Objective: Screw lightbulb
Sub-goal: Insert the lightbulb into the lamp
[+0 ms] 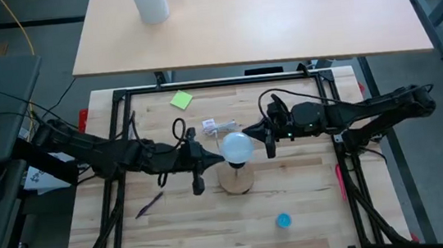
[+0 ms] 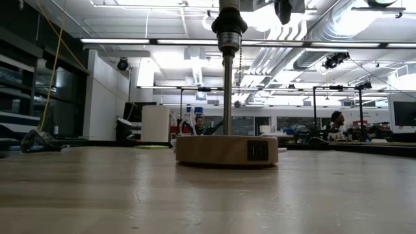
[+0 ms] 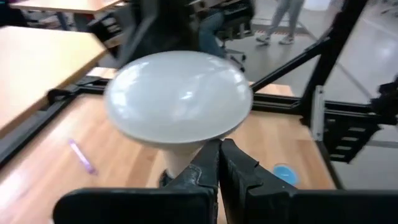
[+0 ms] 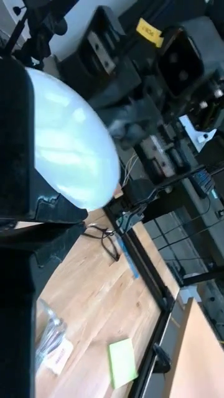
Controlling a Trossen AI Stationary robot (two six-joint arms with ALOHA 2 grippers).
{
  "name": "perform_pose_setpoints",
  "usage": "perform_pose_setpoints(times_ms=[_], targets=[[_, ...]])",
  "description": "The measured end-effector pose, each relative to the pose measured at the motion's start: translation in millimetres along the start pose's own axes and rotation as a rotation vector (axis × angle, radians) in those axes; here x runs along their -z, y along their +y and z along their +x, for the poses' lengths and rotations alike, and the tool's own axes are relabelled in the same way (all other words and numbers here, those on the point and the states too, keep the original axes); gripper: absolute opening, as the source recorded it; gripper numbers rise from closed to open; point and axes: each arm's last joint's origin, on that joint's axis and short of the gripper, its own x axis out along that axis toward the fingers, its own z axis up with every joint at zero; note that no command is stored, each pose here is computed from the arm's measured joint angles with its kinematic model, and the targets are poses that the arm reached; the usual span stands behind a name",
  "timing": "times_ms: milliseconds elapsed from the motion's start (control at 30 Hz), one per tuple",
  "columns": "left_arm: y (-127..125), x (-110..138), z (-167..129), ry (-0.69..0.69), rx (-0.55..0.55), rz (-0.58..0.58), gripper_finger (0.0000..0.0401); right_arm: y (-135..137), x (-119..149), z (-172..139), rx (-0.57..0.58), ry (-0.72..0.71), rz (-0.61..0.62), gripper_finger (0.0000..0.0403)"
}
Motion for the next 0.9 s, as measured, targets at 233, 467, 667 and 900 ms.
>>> perform_pose_setpoints(times_ms=[233,467,667,900], targets=[[12.6,5.3,-0.1,0.065,-0.094,0.034,0.0000,9.7,2.2,-17.2,-0.008,0.018,0.015,0.0000],[34.4,11.4,-15.4,0.196,-0.208,0.087,0.0000,23.8,11.6,-26.5,-0.028,0.049,0.038,0.0000],[53.3,11.5,-48.7,0.272,-0.283,0.013,0.0000,24.3,11.7,-39.5,0.052,0.021,0.018,0.0000],[26.3,16.0,-66.7,0.147,-0.122,-0.241,0.0000,-3.3,-8.6,-32.1,0.132,-0.044,-0.014,0.0000]])
